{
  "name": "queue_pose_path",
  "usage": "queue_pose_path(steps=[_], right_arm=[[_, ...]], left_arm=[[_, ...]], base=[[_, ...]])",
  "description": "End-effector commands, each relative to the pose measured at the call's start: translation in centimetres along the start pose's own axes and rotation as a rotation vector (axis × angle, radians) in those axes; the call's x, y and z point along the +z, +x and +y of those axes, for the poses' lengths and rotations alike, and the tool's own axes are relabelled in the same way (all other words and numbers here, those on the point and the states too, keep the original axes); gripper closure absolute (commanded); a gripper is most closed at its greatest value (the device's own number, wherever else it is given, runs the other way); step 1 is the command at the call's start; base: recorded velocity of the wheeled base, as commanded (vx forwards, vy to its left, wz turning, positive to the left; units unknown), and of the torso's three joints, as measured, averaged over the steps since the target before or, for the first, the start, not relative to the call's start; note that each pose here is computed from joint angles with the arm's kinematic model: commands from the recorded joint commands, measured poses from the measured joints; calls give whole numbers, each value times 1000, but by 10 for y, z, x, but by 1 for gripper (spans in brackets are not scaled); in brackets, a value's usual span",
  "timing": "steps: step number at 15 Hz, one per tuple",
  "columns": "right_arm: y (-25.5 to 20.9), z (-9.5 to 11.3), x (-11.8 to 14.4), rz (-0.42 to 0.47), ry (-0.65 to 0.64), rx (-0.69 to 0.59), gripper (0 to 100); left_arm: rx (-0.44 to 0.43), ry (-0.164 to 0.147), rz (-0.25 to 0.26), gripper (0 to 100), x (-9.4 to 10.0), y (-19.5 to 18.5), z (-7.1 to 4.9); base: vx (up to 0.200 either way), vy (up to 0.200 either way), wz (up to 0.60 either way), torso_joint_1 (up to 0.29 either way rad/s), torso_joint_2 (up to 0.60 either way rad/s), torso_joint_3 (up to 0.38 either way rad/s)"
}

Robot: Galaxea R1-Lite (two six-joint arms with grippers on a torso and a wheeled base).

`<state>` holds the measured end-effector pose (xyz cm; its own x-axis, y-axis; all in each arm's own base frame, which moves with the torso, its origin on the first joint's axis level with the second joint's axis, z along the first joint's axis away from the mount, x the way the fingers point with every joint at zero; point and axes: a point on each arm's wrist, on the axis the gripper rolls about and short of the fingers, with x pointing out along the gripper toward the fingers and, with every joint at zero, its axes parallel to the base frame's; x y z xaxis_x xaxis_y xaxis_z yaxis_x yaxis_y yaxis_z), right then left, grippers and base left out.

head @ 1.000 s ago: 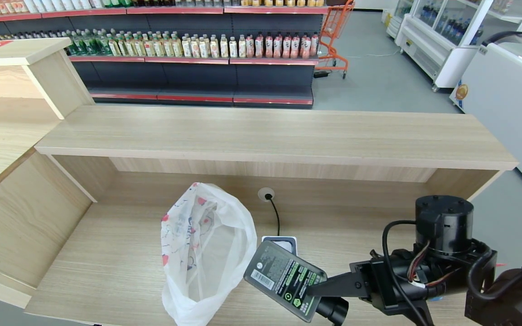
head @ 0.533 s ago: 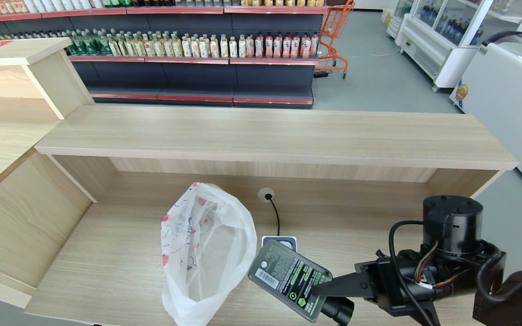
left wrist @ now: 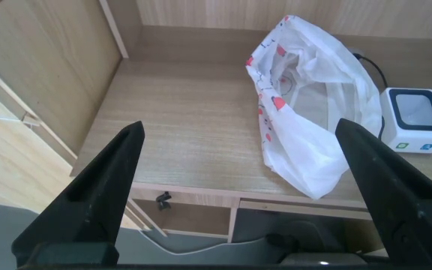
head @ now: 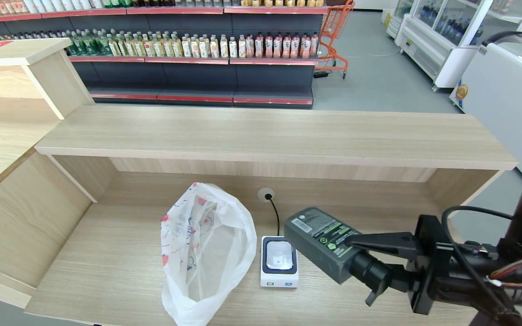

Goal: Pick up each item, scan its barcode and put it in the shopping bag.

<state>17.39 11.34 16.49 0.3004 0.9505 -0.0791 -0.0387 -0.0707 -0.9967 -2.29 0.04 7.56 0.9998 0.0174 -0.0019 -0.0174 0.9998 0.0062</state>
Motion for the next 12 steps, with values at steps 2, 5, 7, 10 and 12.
queue_pose_path(steps=[2, 5, 7, 10, 12], right_arm=[[-36, -24, 15, 112, 314, -107, 100], [-58, -32, 12, 347, 748, -249, 100], [-65, -23, 5, 416, 1167, -325, 100], [-64, 5, 8, 483, 1545, -315, 100], [-58, 16, 10, 498, 1814, -292, 100]], left_arm=[[-1, 0, 0, 0, 0, 0, 0], [1, 0, 0, 0, 0, 0, 0], [1, 0, 0, 0, 0, 0, 0], [1, 0, 1, 0, 0, 0, 0], [1, 0, 0, 0, 0, 0, 0]], base=[[0, 0, 0, 0, 0, 0], [0, 0, 0, 0, 0, 0], [0, 0, 0, 0, 0, 0], [0, 0, 0, 0, 0, 0], [0, 0, 0, 0, 0, 0]])
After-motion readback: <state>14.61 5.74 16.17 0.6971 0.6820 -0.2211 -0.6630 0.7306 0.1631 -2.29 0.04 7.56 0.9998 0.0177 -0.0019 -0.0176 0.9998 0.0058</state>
